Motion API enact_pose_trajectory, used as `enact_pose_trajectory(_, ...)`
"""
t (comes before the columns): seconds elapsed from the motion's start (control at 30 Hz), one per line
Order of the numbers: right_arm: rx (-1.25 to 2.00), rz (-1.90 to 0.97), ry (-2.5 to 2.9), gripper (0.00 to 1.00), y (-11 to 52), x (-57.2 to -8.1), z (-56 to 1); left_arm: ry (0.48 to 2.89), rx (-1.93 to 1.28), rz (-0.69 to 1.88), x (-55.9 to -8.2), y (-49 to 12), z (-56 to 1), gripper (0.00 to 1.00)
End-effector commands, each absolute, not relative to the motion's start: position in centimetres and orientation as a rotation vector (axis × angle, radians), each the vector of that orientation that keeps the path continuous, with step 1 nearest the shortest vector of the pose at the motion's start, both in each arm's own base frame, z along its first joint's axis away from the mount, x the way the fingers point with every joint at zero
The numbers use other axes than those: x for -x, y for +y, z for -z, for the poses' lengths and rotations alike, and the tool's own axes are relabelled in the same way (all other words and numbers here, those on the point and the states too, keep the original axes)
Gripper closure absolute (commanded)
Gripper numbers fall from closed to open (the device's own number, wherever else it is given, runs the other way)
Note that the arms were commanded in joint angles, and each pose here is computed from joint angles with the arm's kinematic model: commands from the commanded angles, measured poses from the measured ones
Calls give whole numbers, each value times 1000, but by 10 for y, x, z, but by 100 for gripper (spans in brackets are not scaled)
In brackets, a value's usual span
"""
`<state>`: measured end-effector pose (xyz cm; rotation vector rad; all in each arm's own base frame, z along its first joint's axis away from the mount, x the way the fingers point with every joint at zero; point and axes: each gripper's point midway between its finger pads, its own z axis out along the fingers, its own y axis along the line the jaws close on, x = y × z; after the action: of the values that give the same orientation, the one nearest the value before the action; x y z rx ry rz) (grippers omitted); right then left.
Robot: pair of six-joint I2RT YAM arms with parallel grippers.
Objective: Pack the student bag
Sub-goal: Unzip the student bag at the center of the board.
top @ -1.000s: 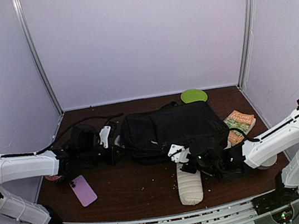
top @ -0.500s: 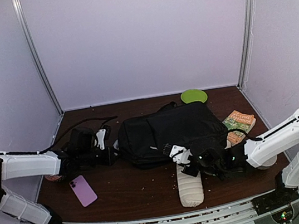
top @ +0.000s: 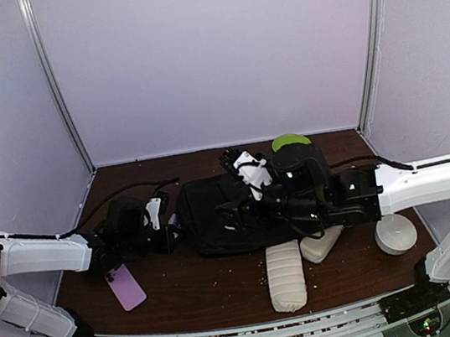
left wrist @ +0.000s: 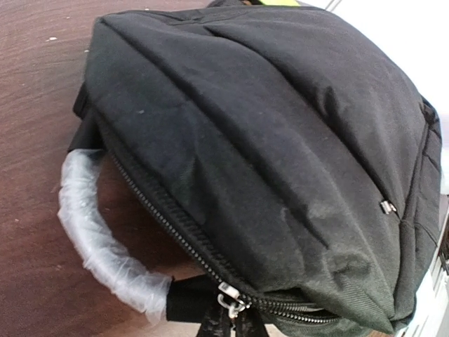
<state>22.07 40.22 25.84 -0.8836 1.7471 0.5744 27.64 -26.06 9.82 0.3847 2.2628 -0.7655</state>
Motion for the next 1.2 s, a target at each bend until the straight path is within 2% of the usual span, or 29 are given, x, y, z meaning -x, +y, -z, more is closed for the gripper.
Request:
enact_pose_trajectory(0.0, 752, -801, 1922, 29, 442, -223, -257, 2143, -409, 847, -269, -281, -124, 100)
enact_pose_trajectory(0.2, 688, -875, 2075, 30, 481, -232, -227, 2119, -454, 873, -255, -291, -132, 100)
enact_pose_trajectory(0.5, 510, -919, 2258, 34, 485, -250, -189, 2098, -447, 887, -241, -284, -134, 100)
enact_pose_trajectory(1.0, 590, -865, 2381, 36, 491, -243, -153, 2088, -470, 890, -236, -289, -140, 100)
enact_pose_trajectory(1.17, 620, -813, 2419, 40, 486, -241, -141, 2086, -470, 886, -236, -289, -142, 100)
